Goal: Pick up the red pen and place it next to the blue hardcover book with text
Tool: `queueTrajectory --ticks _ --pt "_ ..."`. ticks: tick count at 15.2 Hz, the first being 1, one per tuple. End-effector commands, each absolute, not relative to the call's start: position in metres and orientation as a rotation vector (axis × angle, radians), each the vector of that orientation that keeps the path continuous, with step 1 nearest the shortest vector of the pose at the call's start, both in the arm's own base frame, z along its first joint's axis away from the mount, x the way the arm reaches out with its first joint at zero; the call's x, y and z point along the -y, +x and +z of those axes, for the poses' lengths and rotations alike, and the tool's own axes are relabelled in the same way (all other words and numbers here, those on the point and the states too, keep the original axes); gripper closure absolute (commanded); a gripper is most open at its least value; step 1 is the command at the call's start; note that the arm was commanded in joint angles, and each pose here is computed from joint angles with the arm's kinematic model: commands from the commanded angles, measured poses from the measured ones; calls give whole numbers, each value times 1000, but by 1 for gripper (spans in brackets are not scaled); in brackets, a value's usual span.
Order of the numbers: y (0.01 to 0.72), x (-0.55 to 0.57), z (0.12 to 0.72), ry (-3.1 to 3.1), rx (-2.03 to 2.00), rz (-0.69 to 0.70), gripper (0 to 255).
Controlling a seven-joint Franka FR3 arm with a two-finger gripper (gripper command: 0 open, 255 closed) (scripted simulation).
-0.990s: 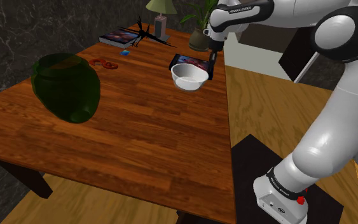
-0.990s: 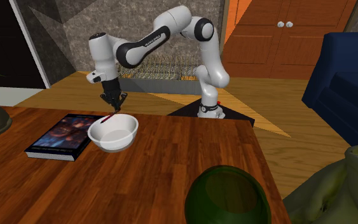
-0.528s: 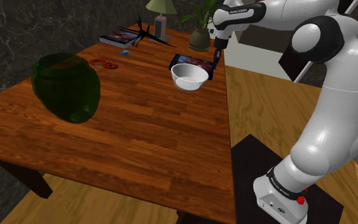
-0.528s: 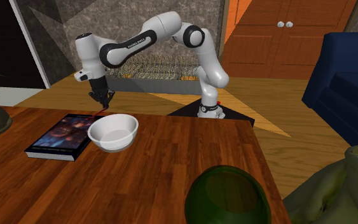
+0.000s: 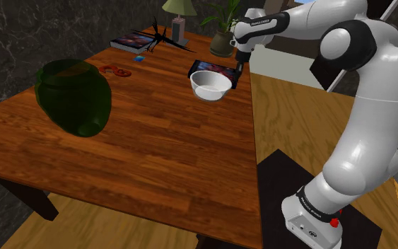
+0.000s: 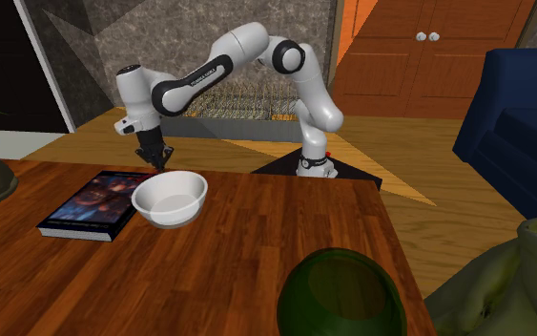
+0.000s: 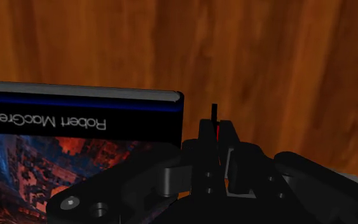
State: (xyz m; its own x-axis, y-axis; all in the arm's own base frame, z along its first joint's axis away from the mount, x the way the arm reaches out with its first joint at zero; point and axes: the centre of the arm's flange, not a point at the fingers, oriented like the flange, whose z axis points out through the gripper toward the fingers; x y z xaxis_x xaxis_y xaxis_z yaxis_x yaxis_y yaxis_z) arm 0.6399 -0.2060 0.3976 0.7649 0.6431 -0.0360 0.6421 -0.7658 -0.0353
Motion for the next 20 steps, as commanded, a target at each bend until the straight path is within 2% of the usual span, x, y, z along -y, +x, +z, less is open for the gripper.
queueTrajectory --ticks 1,8,16,17,20 --pt "640 206 387 -2932 1068 71 255" --pt "640 206 350 -2932 1068 71 255" --pt "640 206 348 -2932 1068 71 255" --pt "640 206 348 -2932 1068 71 0" --pt "640 206 348 -2932 1068 71 0"
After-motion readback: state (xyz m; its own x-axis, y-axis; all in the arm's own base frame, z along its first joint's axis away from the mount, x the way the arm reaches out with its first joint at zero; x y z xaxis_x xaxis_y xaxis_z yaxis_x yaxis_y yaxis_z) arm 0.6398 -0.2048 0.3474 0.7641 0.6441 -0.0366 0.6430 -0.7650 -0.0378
